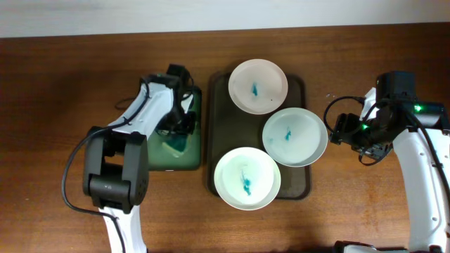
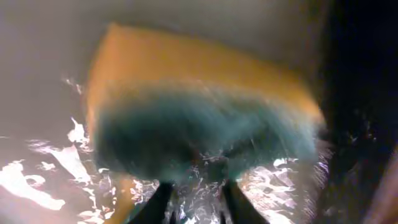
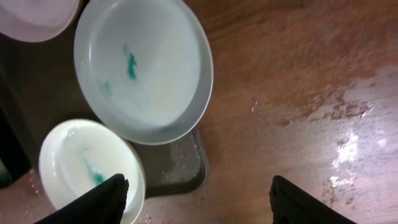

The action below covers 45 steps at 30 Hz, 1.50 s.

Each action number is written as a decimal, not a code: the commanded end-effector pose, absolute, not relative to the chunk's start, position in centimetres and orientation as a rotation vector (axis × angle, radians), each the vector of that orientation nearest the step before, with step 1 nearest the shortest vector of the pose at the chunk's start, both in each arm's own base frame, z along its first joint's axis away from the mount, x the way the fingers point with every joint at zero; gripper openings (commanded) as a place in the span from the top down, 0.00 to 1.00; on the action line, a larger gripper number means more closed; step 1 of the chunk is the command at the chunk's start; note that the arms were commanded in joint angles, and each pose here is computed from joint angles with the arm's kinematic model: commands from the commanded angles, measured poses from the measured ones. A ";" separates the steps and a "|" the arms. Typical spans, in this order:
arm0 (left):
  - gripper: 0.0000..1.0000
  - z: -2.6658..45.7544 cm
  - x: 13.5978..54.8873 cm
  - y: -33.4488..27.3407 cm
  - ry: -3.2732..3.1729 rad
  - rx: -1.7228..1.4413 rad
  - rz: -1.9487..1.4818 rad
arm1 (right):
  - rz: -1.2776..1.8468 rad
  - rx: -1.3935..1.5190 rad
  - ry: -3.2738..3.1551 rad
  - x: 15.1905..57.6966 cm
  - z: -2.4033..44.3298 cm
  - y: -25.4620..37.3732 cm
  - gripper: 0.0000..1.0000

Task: Clean dirty plates on tray and stack at the side
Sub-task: 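Grasp the green sponge with the left gripper, right plate with right, then lift the right plate with the right gripper and scrub it with the sponge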

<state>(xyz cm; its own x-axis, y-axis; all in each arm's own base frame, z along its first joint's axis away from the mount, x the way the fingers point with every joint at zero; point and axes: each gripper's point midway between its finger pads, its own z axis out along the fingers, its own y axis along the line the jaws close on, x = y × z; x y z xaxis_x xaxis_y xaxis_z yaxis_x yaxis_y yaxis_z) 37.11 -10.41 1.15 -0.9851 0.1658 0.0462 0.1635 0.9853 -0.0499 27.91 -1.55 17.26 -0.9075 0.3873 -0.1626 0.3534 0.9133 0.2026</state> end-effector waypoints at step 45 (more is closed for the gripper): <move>1.00 -1.7 37.5 -39.1 -3.140 -0.472 0.459 | 0.442 0.377 3.091 33.9 1.4 -0.5 0.96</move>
<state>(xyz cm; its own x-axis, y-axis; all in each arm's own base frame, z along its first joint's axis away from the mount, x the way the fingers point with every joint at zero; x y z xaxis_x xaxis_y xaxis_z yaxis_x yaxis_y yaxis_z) 37.11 -43.19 3.29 -0.9387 0.3101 -0.1507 0.3422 0.7846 -0.5170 34.59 -0.36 2.19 -0.9731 0.2302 0.0127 0.2236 0.9292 0.2943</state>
